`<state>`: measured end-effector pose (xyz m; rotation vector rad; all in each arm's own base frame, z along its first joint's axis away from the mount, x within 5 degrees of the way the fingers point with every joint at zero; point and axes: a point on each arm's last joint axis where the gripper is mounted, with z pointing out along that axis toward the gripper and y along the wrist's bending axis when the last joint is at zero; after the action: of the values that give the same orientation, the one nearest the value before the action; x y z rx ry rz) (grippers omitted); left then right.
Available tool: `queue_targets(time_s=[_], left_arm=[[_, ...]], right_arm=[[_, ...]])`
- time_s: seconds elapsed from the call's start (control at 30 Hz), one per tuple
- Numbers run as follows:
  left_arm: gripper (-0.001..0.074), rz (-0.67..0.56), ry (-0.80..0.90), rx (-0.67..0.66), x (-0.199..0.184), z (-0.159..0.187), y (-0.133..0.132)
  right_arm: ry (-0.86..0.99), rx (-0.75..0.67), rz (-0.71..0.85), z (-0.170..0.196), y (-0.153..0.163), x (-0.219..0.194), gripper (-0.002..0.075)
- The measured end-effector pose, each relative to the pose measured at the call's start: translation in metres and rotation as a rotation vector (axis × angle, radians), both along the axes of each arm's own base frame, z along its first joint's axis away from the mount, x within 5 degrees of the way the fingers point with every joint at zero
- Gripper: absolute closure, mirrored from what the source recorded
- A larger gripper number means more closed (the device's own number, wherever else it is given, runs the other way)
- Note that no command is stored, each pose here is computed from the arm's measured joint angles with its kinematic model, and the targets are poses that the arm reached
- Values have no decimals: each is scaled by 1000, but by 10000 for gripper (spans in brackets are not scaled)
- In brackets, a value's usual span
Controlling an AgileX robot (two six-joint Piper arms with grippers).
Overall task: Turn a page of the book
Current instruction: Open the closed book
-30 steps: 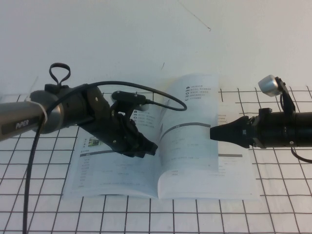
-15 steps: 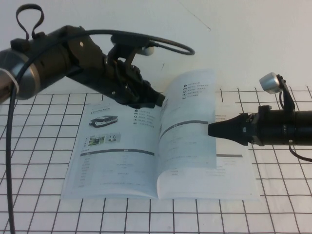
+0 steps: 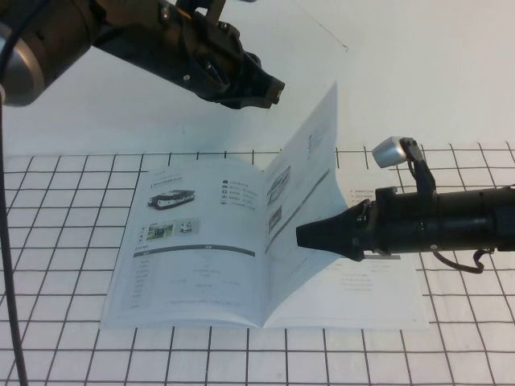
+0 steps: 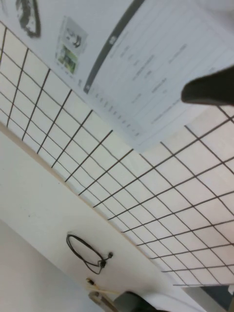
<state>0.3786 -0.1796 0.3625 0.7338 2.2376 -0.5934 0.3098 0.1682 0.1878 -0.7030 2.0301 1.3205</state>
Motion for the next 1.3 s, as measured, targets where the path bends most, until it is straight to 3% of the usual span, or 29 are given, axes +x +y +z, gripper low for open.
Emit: queue_targets(time_s=[0.43,0.63,0.8,0.9,1.3], left_arm=[[737,-9,-38,-92,1,7,-7],[737,-27,-73,-113,16,-17,-35],[737,-96,-13,84,25,-72,-62],[737,-85,35,213,29,-92,-59],[737,63,138,499,25,-98,-31]], right_arm=[[-100,-25,62,14,43,6,349],[-63,-38,67,-1,46,7,350],[-43,-43,75,-9,47,8,350],[-38,-39,76,-10,47,8,350],[-37,-36,74,-10,47,8,350]])
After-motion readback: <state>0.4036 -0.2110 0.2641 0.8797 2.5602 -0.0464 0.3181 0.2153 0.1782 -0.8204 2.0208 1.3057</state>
